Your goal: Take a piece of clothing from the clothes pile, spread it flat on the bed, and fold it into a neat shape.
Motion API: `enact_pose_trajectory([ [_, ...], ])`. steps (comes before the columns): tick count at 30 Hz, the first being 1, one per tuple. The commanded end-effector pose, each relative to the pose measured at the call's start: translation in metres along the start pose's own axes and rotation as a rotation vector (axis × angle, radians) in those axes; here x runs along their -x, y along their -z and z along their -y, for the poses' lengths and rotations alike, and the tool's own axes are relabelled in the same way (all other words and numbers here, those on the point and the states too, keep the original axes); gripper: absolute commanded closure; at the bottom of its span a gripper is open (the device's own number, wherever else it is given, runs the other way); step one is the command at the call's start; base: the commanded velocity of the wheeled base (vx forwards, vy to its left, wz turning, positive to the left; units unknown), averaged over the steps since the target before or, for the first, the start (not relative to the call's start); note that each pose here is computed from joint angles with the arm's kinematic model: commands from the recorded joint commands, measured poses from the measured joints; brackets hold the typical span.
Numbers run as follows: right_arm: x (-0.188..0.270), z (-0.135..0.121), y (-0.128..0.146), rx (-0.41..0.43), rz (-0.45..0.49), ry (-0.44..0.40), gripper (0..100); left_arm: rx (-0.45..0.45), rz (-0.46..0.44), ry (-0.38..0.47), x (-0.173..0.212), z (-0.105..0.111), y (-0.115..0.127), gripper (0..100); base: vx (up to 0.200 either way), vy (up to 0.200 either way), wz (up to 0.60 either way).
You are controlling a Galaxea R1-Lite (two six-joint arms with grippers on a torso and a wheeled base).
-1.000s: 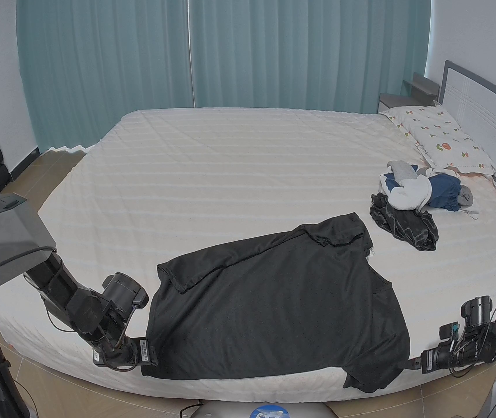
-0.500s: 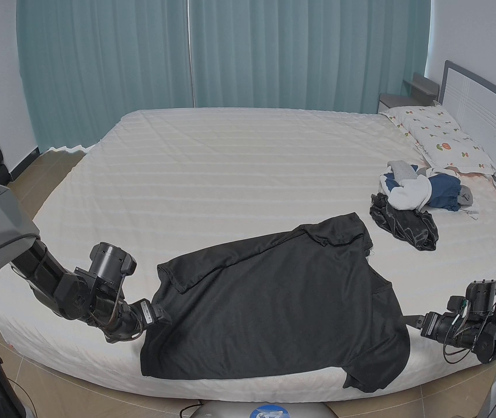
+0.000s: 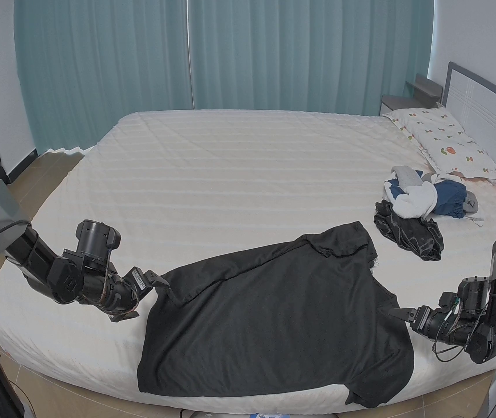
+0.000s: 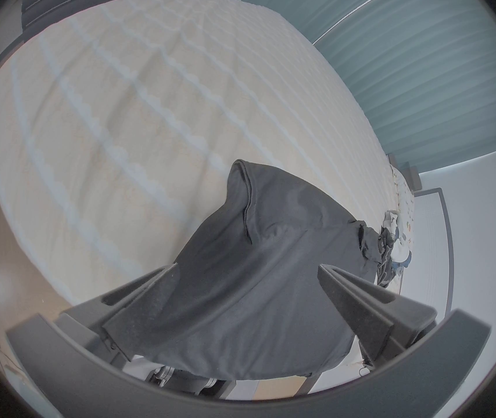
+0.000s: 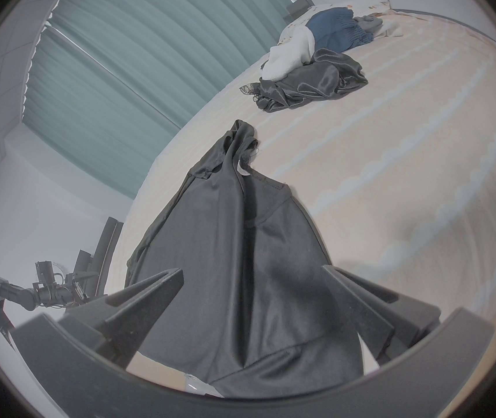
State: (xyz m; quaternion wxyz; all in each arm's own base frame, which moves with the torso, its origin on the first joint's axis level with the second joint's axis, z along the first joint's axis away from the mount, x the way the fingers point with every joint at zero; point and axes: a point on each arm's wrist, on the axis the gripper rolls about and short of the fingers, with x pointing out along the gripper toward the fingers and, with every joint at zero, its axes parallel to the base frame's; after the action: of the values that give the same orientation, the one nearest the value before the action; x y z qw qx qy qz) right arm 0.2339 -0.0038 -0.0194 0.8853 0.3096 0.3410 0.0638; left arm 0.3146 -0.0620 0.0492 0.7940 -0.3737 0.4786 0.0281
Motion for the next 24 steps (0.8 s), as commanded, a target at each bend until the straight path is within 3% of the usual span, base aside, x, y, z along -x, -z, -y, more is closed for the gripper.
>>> enact_pose_trajectory([
  [1,-0.001,0.0,0.001,0.001,-0.001,-0.005,0,-0.003,-0.013,-0.006,-0.011,-0.001,0.002,0,0.0,0.0,0.0],
  [13,-0.005,0.001,0.008,-0.006,-0.038,0.0,0,-0.04,0.043,0.031,-0.05,0.031,-0.001,0,0.0,0.0,0.0],
  [24,-0.006,0.003,0.007,-0.011,-0.037,0.004,0,-0.089,0.078,-0.041,-0.08,0.03,0.005,0,0.0,0.0,0.0],
])
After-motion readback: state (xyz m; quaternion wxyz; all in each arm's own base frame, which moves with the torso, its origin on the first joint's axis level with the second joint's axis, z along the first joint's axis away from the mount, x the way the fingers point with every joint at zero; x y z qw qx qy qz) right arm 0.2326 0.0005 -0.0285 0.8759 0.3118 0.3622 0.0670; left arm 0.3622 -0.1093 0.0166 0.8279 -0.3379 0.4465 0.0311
